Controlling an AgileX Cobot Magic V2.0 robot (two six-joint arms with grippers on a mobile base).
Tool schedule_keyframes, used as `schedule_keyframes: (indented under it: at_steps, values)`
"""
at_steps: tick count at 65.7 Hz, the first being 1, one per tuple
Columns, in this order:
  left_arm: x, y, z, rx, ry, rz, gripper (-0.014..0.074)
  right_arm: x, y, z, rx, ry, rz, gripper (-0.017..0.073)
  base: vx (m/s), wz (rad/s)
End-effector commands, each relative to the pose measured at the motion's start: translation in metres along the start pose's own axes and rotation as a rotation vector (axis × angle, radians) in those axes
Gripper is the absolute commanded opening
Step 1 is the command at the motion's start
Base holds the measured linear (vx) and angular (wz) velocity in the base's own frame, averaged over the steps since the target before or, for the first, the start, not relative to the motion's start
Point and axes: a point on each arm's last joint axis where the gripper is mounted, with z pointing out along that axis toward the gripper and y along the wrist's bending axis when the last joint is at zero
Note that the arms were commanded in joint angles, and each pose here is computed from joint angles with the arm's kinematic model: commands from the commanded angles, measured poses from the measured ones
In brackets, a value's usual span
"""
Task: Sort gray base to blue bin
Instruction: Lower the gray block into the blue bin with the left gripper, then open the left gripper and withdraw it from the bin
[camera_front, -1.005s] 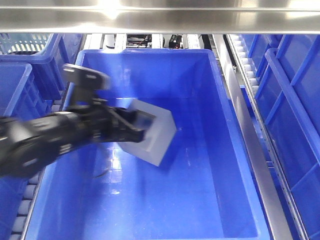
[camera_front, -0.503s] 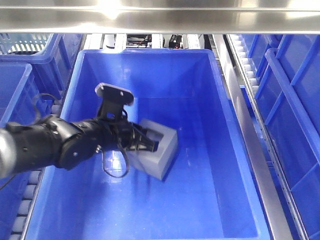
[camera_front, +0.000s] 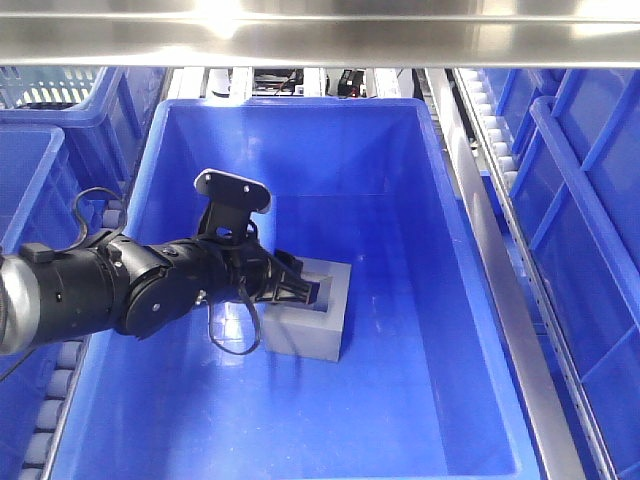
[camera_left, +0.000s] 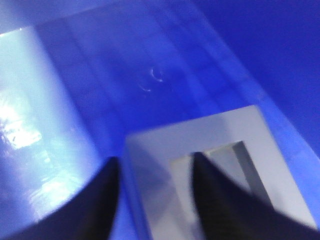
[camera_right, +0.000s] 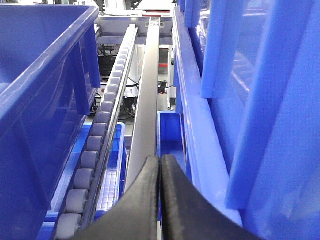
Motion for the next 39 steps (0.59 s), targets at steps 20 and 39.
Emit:
schedule_keyframes:
  at_steps: [20,39]
  values:
    - [-0.042,-0.007,-0.063,0.017,-0.148,0.011,0.0412,-0.003,0.000,0.000,0.003,-0.072,-0.011,-0.0009,0.00,0.00]
    - [-0.037,-0.004,-0.114,-0.005,-0.149,0.040,0.0392,-0.003,0.000,0.000,0.003,-0.072,-0.011,-0.0009,0.00,0.00]
